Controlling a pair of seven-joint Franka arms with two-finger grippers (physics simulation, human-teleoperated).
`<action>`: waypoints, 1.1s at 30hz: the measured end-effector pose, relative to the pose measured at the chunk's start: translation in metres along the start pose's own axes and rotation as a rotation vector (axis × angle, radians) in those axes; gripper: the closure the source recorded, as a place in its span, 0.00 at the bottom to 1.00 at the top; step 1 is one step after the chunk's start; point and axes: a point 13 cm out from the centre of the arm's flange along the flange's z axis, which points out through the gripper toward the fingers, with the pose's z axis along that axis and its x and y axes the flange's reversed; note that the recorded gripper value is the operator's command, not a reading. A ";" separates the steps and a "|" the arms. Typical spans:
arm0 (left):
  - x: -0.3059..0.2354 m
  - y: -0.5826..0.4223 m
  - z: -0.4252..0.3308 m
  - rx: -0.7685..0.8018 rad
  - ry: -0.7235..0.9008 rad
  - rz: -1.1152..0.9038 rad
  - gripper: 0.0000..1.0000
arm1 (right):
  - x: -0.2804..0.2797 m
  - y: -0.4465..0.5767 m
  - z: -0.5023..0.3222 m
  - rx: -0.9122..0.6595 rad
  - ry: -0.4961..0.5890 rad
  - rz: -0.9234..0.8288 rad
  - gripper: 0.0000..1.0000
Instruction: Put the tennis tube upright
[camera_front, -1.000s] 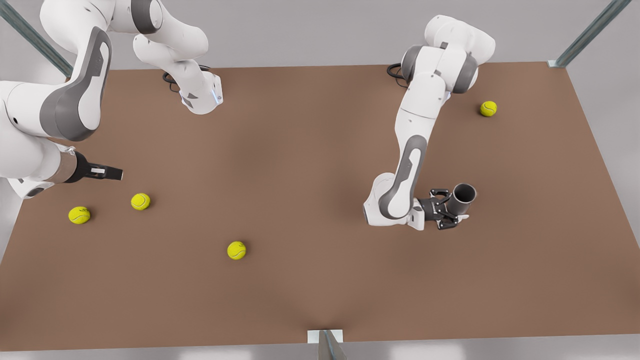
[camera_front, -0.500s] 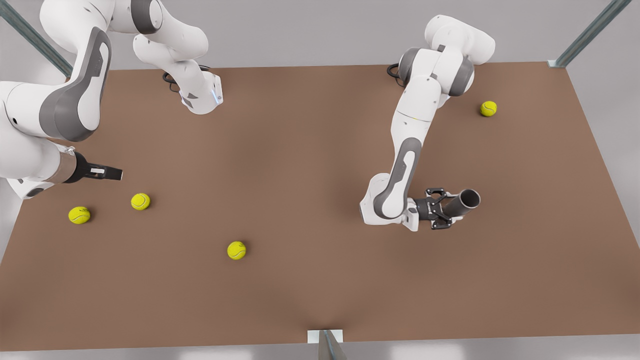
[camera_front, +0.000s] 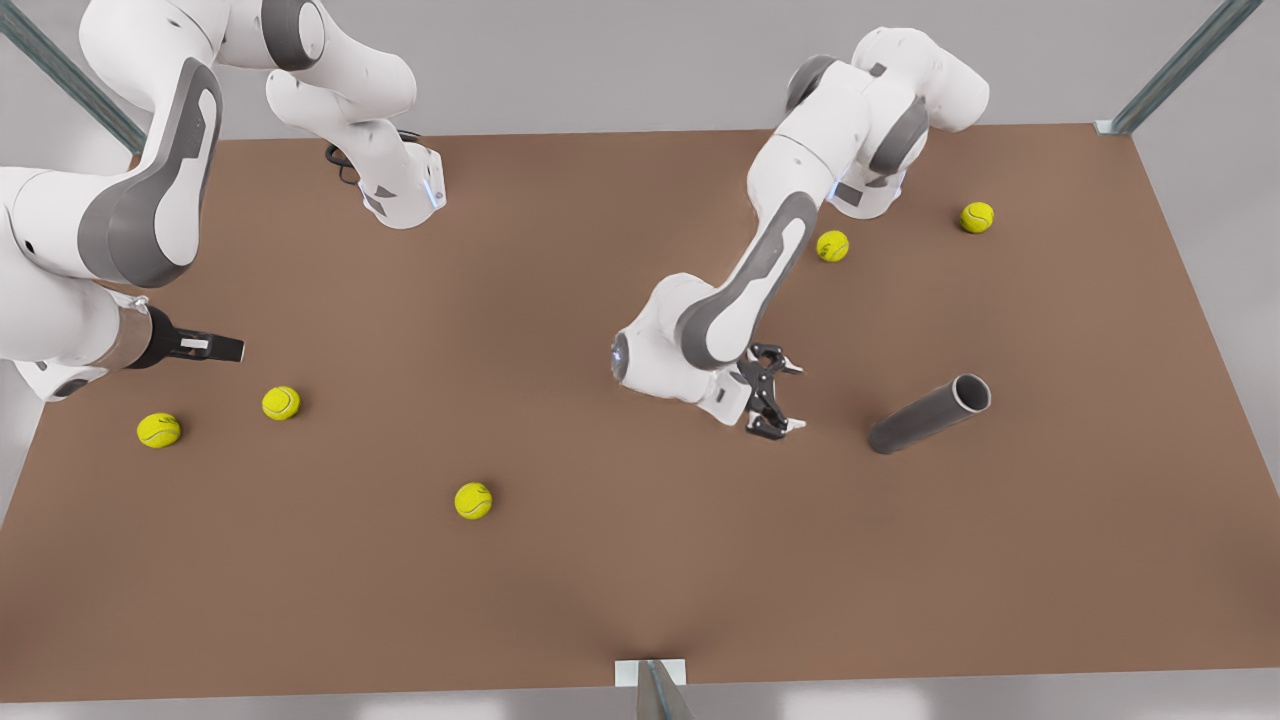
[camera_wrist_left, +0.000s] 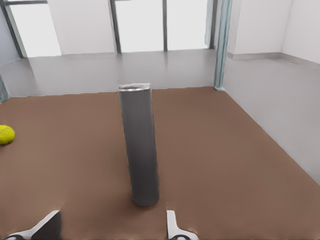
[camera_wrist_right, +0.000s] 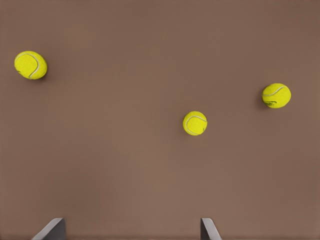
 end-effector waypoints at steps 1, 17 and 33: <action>-0.020 -0.011 -0.001 -0.031 0.145 0.018 0.00 | 0.000 0.000 0.000 0.000 0.000 -0.001 0.00; -0.281 0.011 -0.022 0.429 0.876 0.713 0.00 | 0.000 0.000 0.000 0.002 0.000 -0.012 0.00; -0.274 0.005 -0.023 0.721 0.755 1.243 0.00 | -0.003 0.001 -0.005 0.013 -0.020 -0.013 0.00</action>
